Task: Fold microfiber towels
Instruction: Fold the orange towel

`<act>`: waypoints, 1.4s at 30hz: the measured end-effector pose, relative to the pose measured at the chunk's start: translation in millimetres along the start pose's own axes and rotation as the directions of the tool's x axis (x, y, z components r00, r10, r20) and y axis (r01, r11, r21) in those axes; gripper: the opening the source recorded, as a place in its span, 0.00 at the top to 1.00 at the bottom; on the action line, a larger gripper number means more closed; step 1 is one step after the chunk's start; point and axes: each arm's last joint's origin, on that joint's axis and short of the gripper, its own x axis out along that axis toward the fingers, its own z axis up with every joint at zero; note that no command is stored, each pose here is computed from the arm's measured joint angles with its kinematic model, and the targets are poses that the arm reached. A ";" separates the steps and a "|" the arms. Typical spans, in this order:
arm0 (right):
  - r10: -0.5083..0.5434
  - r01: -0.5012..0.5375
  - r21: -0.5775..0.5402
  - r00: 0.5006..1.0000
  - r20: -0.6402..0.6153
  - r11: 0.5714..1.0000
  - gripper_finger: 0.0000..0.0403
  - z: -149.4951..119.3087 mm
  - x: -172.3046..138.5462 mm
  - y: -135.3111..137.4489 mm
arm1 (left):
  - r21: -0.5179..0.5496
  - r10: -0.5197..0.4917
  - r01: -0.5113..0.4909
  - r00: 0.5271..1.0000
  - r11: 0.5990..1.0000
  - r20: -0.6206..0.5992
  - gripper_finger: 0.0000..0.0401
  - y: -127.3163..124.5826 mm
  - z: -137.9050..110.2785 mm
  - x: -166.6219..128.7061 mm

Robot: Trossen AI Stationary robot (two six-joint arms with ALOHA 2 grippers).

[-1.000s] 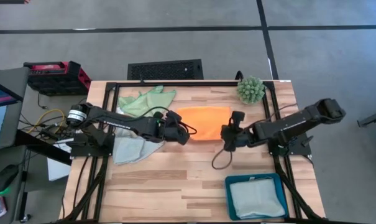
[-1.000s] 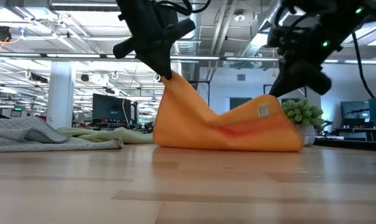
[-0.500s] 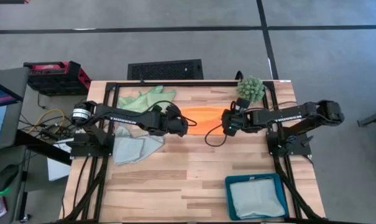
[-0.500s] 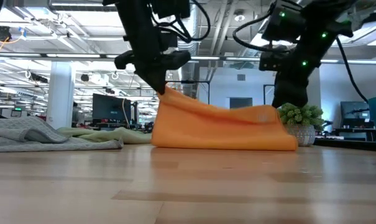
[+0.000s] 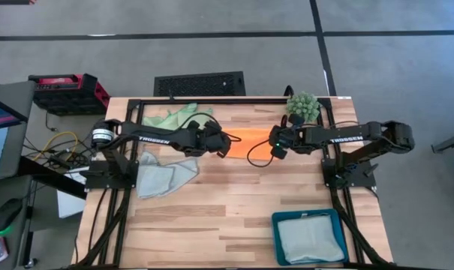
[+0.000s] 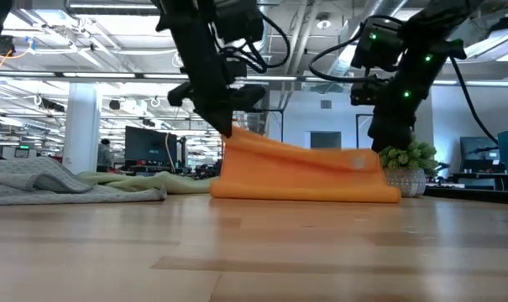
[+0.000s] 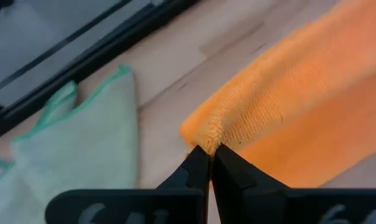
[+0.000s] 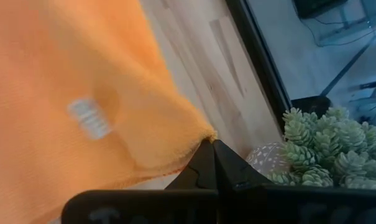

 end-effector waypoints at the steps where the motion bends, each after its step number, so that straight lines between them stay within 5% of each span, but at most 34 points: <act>1: -0.001 0.001 0.002 1.000 0.000 1.000 1.00 0.0 0.3 -0.3 | 0.012 0.009 -0.009 1.000 1.000 -0.008 1.00 0.8 -1.1 2.0; 23: 0.064 -0.064 0.059 0.998 -0.003 0.996 0.90 2.0 7.8 -8.6 | -0.008 0.007 -0.007 1.000 1.000 -0.007 0.99 7.7 7.3 12.2; 37: 0.074 -0.077 0.078 0.997 0.034 0.994 0.66 6.1 7.6 -8.5 | 0.001 0.030 -0.030 1.000 1.000 -0.001 0.71 20.8 18.3 24.0; 42: 0.074 -0.077 0.086 0.997 0.036 0.993 0.55 6.1 7.2 -8.8 | 0.052 -0.136 0.137 0.990 0.989 -0.024 0.66 13.4 22.4 23.9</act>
